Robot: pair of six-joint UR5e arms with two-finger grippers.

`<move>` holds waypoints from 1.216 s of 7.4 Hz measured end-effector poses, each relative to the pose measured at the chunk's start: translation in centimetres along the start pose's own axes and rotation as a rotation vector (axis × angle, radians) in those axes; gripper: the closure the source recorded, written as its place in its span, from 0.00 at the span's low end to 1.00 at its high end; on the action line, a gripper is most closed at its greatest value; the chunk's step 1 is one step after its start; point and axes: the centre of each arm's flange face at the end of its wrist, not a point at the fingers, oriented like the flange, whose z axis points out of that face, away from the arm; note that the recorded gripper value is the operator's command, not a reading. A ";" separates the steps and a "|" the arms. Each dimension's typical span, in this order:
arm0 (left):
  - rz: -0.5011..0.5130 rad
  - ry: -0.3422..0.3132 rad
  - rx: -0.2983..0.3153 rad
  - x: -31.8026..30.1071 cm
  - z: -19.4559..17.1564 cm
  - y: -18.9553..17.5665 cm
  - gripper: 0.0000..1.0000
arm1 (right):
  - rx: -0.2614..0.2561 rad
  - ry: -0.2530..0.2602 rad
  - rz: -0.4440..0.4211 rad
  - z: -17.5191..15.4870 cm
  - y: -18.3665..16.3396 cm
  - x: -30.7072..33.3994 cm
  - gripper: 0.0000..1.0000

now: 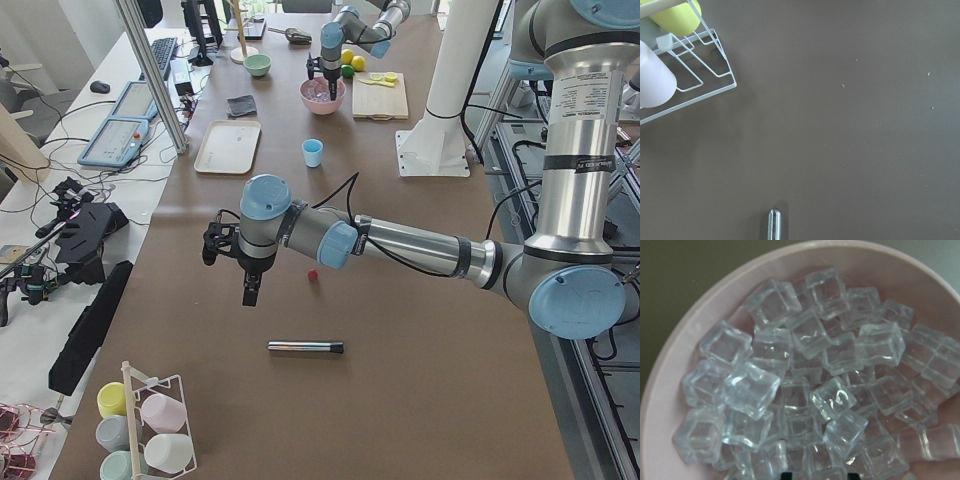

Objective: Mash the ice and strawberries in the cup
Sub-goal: 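Dig the scoop through the ice cubes to fill it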

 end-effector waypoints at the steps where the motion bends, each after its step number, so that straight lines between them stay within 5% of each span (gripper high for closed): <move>1: 0.000 0.000 0.000 0.0 0.0 0.0 0.01 | 0.003 -0.001 0.003 -0.2 -0.3 0.2 0.55; 9: 0.001 0.000 0.001 0.1 0.0 0.0 0.01 | -0.003 0.010 -0.006 0.1 0.0 0.4 0.56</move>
